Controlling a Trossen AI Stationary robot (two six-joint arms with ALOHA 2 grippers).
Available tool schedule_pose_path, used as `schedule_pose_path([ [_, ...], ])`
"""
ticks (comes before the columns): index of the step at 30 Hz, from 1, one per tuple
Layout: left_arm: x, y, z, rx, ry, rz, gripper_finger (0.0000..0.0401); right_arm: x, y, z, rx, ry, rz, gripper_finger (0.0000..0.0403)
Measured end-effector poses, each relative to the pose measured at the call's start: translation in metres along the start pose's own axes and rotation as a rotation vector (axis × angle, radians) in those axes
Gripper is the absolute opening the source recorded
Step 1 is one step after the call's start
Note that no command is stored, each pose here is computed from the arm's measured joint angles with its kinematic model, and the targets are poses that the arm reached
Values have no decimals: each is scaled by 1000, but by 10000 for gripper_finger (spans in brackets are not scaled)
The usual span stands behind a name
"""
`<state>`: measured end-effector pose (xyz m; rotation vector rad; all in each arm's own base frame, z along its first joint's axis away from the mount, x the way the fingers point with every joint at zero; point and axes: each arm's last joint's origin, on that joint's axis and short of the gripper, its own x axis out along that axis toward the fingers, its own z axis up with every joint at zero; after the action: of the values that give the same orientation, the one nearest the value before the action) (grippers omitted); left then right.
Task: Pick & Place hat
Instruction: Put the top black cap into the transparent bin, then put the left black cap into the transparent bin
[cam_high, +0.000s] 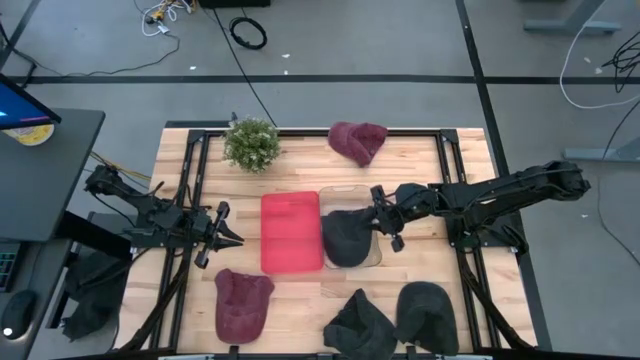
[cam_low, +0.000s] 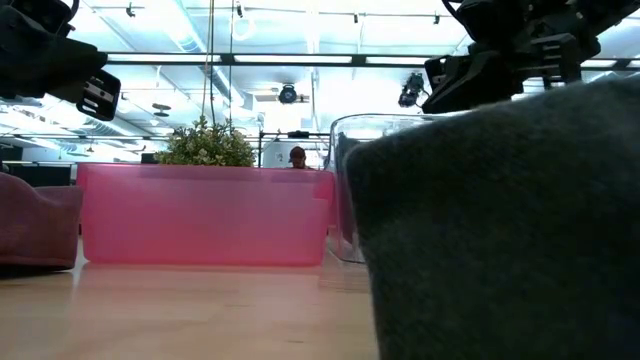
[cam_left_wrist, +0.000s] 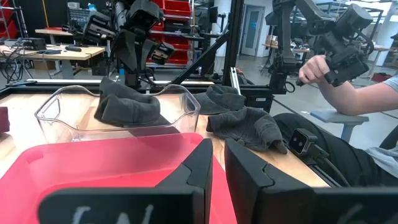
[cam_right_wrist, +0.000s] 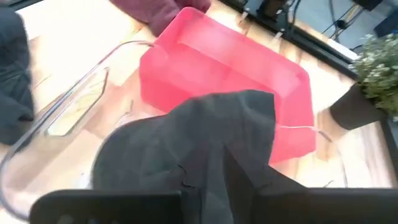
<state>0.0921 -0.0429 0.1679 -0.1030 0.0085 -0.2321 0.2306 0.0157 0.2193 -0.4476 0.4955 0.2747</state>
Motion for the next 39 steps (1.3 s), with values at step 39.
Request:
schedule_pose_path([
  [39,0,0,0,0,0,0,44,-41,17,43,139,-34,-19,72],
])
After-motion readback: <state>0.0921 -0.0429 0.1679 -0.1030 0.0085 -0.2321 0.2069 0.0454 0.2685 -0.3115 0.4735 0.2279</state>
